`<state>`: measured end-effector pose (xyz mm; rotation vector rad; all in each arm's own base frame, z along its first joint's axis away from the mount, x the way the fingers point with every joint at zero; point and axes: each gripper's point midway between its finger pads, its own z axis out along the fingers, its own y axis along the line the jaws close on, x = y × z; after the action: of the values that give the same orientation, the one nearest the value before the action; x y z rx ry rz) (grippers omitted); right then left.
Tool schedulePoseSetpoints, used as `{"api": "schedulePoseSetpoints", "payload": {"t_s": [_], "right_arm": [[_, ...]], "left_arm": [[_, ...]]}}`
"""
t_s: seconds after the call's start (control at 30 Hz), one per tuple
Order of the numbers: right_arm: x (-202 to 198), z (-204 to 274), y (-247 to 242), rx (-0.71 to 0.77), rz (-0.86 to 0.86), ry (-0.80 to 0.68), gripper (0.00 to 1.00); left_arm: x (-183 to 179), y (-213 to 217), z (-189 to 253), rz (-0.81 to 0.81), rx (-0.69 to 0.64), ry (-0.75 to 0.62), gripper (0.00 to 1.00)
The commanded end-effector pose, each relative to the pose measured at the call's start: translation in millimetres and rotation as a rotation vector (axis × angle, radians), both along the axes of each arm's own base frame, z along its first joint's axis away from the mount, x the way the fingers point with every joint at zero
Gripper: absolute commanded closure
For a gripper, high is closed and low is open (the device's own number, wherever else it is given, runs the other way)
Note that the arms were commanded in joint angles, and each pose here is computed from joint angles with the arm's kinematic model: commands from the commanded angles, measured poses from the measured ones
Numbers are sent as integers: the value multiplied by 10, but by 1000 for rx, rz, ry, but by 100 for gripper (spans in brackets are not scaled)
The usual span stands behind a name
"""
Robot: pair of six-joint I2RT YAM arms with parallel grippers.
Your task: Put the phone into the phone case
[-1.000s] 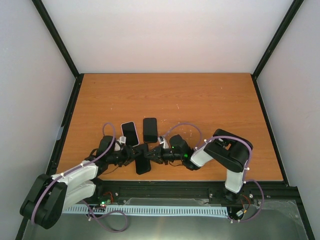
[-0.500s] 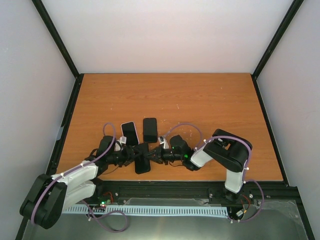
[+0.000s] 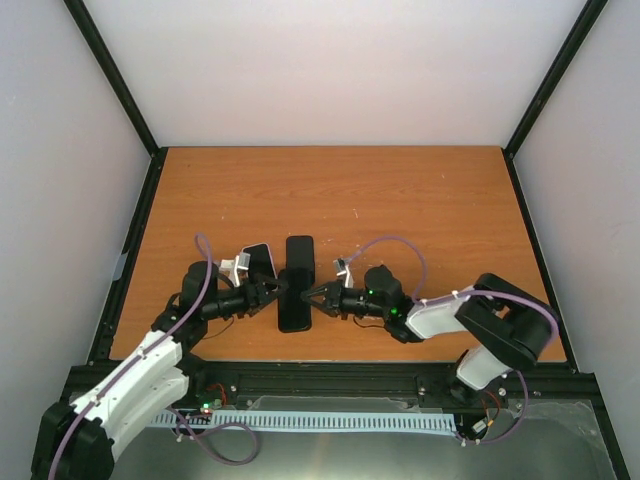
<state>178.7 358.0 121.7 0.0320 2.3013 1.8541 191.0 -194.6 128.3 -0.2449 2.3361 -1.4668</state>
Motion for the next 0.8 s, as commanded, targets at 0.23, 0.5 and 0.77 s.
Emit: {"api": "schedulePoseSetpoints", "payload": {"t_s": [0.23, 0.5, 0.77], "right_arm": [[119, 1082, -252, 213, -127, -218, 93], [197, 1282, -314, 207, -182, -257, 92], [221, 1264, -276, 203, -177, -250, 92]], "left_arm": [[-260, -200, 767, -203, -198, -192, 28], [-412, -259, 1006, -300, -328, -270, 48], [-399, -269, 946, -305, -315, -261, 89]]}}
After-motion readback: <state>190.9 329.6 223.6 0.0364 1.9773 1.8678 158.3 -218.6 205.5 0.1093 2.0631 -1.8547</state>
